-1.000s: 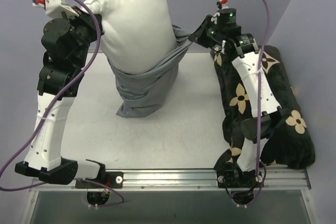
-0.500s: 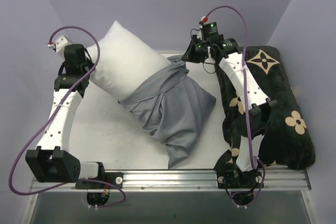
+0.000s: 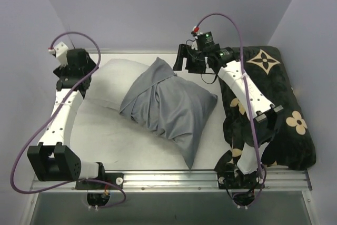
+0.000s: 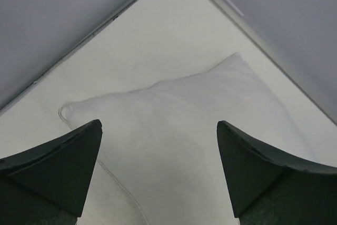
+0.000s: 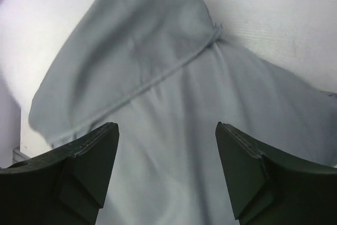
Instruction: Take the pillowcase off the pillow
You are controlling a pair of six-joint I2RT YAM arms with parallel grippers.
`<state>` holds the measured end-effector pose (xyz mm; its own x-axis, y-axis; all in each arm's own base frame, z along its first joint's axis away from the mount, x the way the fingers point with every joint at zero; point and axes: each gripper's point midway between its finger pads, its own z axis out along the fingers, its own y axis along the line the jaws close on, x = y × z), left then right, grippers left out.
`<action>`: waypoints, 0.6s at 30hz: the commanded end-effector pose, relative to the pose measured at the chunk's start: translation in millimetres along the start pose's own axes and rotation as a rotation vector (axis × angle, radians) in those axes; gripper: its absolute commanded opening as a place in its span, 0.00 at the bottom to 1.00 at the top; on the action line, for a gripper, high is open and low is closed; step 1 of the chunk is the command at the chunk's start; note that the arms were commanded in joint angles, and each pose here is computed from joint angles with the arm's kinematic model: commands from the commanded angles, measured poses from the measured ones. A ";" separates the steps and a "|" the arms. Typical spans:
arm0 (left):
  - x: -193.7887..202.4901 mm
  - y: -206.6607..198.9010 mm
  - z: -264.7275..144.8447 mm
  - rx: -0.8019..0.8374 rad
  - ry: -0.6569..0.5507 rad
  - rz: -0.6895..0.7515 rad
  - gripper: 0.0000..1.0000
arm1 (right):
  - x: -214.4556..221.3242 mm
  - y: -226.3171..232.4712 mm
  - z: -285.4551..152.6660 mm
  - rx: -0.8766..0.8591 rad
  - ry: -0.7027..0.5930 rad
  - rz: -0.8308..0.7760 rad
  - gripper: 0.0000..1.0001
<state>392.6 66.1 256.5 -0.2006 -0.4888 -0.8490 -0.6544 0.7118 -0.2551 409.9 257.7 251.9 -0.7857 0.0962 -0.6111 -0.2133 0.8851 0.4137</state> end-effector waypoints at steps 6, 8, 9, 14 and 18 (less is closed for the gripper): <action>-71.4 -57.2 -64.5 0.235 -0.109 0.089 0.98 | 41.9 13.4 -86.1 -0.049 -0.107 -0.073 0.81; -50.2 -64.5 -75.6 0.278 -0.061 0.122 0.98 | 79.6 8.6 -81.1 -0.044 -0.060 -0.084 0.82; -22.0 -65.7 -73.8 0.288 -0.009 0.140 0.97 | 89.5 16.1 -91.2 -0.048 -0.089 -0.118 0.83; 44.3 -79.9 -76.3 0.425 0.161 0.098 0.97 | 155.8 18.6 -82.4 -0.008 -0.033 -0.193 0.85; 90.6 -92.9 -80.9 0.502 0.266 0.117 0.97 | 187.0 10.1 -61.5 0.091 0.012 -0.252 0.86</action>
<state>374.6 -50.4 244.8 -0.4311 -0.4236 -0.7967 -0.3050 0.8994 -0.3131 210.2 261.3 196.8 -0.7449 -0.1591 -0.6479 -0.4218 0.8647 0.2726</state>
